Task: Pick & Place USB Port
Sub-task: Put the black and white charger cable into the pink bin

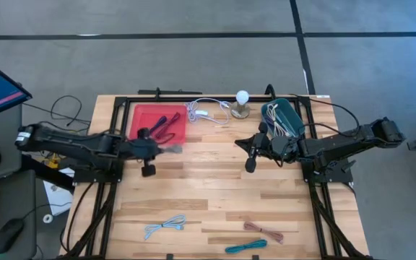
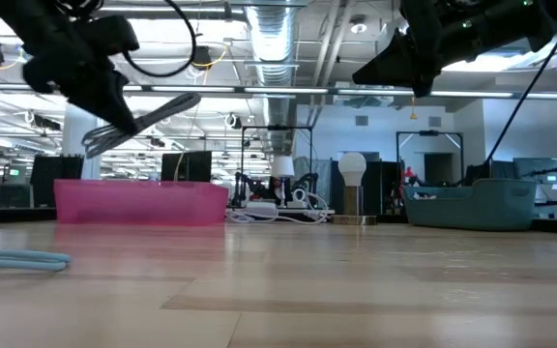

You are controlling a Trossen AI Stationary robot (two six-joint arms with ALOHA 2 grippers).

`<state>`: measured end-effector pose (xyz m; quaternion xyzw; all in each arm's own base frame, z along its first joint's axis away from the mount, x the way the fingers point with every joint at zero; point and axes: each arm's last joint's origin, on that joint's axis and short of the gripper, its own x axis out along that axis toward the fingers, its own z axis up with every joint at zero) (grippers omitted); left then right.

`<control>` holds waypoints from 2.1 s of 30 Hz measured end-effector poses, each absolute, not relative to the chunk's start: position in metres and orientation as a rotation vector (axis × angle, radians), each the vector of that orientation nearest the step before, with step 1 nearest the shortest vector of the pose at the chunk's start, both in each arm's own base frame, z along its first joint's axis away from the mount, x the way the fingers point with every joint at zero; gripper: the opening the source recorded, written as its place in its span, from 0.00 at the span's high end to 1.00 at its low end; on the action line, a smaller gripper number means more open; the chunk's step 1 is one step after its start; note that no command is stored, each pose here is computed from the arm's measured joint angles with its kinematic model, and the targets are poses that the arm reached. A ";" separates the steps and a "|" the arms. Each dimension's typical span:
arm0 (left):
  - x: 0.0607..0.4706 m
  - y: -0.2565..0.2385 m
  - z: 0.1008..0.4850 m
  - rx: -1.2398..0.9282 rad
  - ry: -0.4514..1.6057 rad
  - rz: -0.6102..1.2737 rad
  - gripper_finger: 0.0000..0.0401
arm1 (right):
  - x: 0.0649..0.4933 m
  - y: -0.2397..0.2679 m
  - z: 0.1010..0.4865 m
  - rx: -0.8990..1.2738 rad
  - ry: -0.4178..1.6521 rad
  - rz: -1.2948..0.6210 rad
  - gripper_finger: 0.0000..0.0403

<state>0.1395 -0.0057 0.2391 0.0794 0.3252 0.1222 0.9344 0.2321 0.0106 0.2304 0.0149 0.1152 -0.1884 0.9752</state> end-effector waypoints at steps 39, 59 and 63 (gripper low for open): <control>0.126 0.125 0.236 0.088 0.765 0.641 0.96 | 0.231 0.011 0.227 0.035 0.265 -0.383 0.97; 0.141 0.167 0.179 -0.108 0.993 0.653 0.82 | 0.230 0.010 0.225 0.030 0.289 -0.385 0.97; 0.141 0.167 0.182 -0.098 0.970 0.661 0.75 | 0.230 0.010 0.225 0.029 0.292 -0.385 0.97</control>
